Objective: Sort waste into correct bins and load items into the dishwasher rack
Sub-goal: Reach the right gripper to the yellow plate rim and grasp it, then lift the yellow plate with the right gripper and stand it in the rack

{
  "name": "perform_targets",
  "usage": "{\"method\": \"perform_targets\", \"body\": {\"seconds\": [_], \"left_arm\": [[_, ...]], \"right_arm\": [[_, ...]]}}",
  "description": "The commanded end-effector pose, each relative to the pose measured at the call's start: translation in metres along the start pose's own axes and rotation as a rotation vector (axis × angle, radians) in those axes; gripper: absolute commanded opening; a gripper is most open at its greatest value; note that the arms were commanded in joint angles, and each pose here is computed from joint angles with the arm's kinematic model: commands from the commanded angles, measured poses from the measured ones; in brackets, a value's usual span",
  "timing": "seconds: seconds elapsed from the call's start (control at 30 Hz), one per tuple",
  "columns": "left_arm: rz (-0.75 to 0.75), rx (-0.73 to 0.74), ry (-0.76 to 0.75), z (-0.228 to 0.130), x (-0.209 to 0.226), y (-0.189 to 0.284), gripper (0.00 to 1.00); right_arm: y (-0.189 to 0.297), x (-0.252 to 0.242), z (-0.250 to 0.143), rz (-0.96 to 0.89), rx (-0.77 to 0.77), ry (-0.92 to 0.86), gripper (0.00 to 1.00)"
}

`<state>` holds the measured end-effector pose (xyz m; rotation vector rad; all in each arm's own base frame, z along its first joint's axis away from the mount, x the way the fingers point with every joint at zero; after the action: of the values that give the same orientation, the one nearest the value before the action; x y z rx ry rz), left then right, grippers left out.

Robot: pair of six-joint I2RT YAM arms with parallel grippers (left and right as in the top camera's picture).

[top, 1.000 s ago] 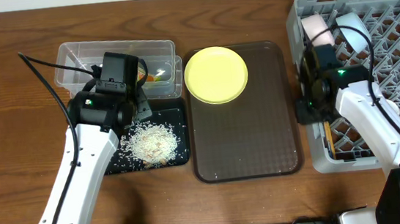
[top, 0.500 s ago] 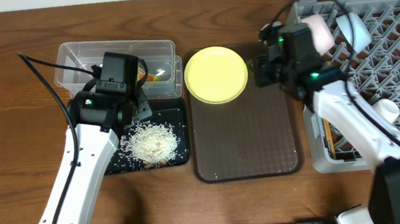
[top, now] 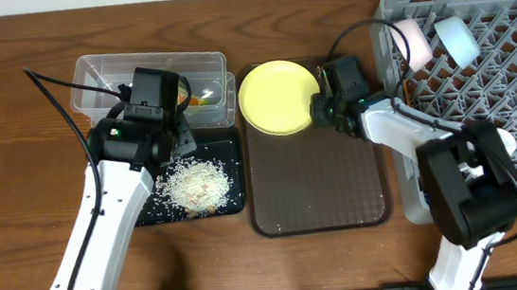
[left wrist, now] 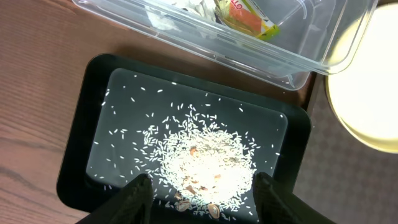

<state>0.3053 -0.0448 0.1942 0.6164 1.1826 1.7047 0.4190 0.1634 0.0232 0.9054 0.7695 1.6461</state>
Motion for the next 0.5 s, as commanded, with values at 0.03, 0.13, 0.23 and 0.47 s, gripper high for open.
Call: {"method": "perform_targets", "body": {"seconds": [0.03, 0.13, 0.23, 0.47], "left_arm": [[0.005, -0.008, 0.008, 0.002, 0.000, 0.000, 0.55], [0.005, -0.008, 0.009, 0.002, 0.000, 0.000, 0.55], [0.006, -0.008, 0.008, 0.002, 0.000, 0.000, 0.55], [0.006, -0.008, 0.008, 0.002, 0.000, 0.000, 0.55]], "right_arm": [[-0.012, -0.003, -0.010, -0.028, 0.036, -0.090, 0.18], [-0.008, -0.003, -0.006, -0.026, 0.022, -0.087, 0.07], [0.007, -0.007, 0.007, -0.026, -0.011, -0.056, 0.01], [0.091, -0.040, 0.045, -0.123, -0.129, 0.057, 0.01]]}}
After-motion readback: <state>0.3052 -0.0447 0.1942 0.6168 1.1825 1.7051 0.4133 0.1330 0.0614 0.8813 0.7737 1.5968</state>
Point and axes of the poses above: each gripper's point midway between its finger pads, its own y axis back along the fingers, its own x axis along the line the jaws close on, z = x × y, the point moved 2 cm from there along y, back along the fingers, and after that the axes turned 9 degrees about y, right-handed, at the moved point
